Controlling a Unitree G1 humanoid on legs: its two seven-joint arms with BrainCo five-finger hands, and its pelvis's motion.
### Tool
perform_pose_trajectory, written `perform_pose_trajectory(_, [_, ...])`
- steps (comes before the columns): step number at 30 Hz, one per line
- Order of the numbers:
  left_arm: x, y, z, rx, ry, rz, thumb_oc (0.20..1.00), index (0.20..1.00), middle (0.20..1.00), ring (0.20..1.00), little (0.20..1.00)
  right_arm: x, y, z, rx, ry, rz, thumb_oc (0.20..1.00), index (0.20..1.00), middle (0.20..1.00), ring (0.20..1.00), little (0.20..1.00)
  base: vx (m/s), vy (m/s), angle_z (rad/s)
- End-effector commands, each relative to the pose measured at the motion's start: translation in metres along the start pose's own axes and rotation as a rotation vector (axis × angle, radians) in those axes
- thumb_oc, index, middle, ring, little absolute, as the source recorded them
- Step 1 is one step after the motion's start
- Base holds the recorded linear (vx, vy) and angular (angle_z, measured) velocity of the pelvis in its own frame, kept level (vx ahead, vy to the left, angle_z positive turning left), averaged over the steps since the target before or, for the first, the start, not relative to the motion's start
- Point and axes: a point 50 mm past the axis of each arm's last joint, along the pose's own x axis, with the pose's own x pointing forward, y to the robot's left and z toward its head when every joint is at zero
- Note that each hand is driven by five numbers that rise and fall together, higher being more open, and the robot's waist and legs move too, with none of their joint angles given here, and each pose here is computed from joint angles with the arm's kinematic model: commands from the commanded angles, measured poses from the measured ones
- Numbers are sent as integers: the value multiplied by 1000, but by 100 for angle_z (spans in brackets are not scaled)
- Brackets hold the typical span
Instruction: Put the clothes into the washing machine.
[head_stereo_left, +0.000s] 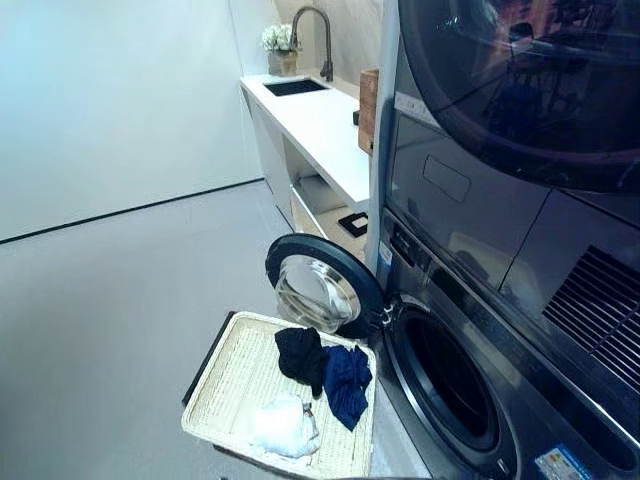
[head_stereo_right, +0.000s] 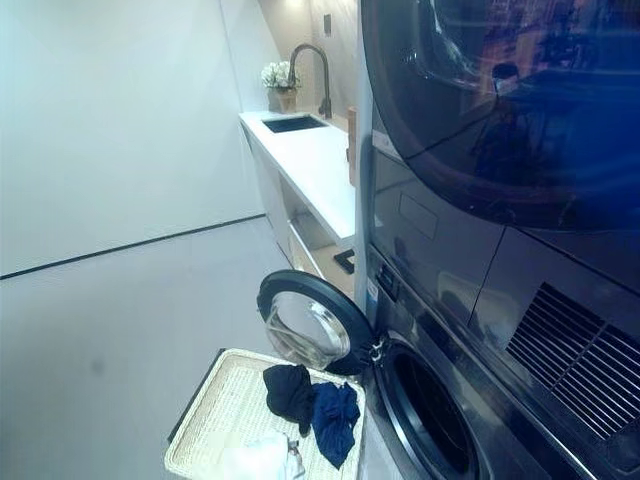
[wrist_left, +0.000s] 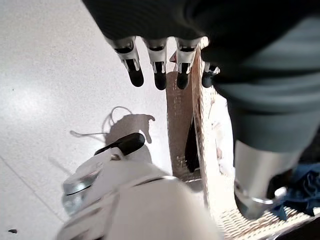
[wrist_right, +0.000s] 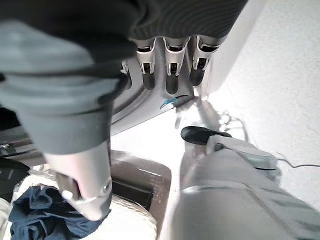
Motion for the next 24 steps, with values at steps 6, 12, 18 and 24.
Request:
perform_pose_trajectory(6, [-13,76,173,-208,-643,408,1000,1000,1000,1000,1000,-10,-3,145,39,-417,-30,1000,1000,1000,1000,1000,-200,43,3])
perform_pose_trajectory(12, [-45,101,233,-274,-902,567,1000,1000,1000,1000,1000,-21,-16,177,51,-504,-65,1000,1000,1000,1000,1000,-90,15,1])
perform_pose_trajectory(18, [-94,129,291,-201,-1152,836,1000,1000,1000,1000,1000,-37,-20,215,78,-619,-62,1000,1000,1000,1000,1000,-87,-72,1])
perform_pose_trajectory(24, [-132,129,324,35,-1363,1040,1000,1000,1000,1000,1000,-48,-21,235,77,-705,-61,1000,1000,1000,1000,1000,-57,-44,7])
